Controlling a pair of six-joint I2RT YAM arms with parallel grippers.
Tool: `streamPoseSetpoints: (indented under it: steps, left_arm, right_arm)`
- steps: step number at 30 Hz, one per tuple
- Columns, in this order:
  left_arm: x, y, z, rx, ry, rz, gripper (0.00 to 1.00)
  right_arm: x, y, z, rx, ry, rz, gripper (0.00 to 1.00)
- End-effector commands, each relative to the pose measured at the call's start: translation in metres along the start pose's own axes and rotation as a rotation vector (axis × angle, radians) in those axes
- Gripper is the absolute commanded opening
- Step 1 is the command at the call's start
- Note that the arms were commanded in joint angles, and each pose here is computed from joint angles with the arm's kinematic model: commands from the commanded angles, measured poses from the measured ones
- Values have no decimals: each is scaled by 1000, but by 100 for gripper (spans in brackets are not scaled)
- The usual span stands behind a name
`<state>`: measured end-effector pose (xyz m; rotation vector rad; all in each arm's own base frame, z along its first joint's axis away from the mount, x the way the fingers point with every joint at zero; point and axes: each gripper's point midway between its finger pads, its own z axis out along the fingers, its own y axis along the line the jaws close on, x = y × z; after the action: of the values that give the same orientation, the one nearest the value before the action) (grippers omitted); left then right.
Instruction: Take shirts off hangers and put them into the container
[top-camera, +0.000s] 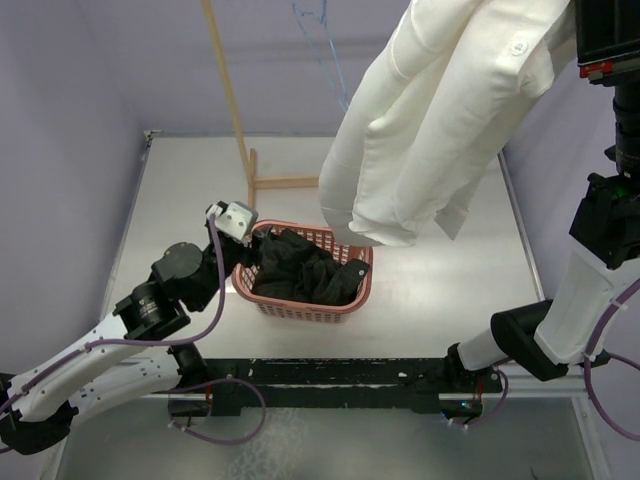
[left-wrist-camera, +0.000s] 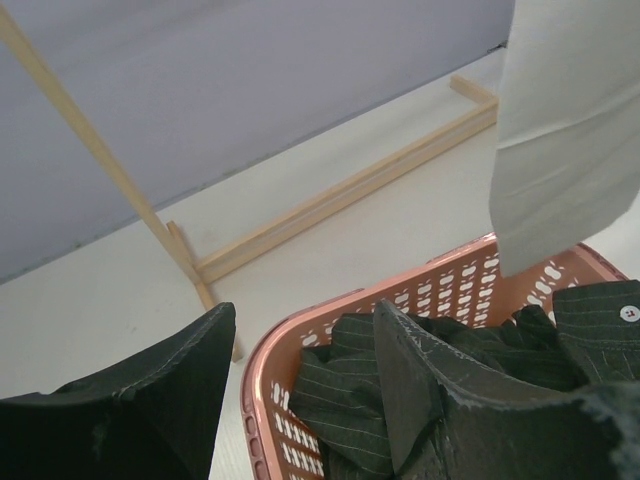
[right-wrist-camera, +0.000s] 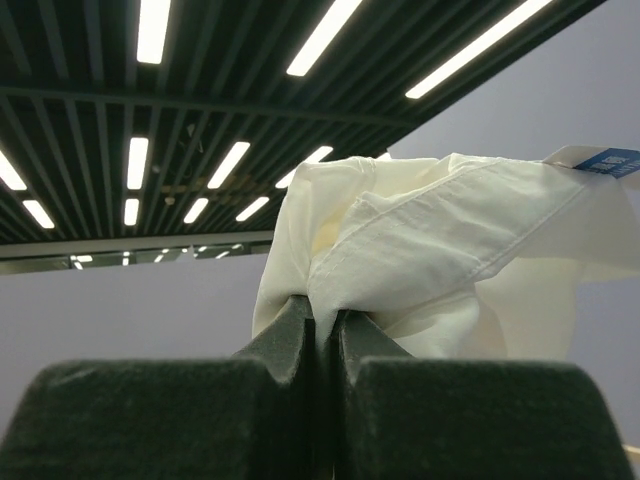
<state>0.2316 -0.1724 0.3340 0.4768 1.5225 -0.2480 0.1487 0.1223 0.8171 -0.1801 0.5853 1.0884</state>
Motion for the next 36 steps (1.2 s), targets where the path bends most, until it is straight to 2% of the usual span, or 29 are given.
streamPoseSetpoints:
  steps: [1,6,13,19,30,36]
  left_arm:
    - [-17,8,-2,-30,-63,-33,61]
    - [-20,14,-7,-51,-80,-46,61]
    - [-26,40,-21,-166,-117,-89,60]
    - [-31,59,-34,-241,-167,-117,60]
    - [-29,61,-33,-255,-152,-113,60]
    - [-30,67,-37,-283,-160,-126,60]
  right_arm:
    - [-35,30,3,-108,-147,72,0]
    - [-16,20,7,-113,-92,130,0]
    - [69,-31,3,-52,149,232,0]
    - [86,-26,16,-93,183,261,0]
    - [120,-26,30,-114,203,311,0]
    - [146,-24,19,-107,291,322,0]
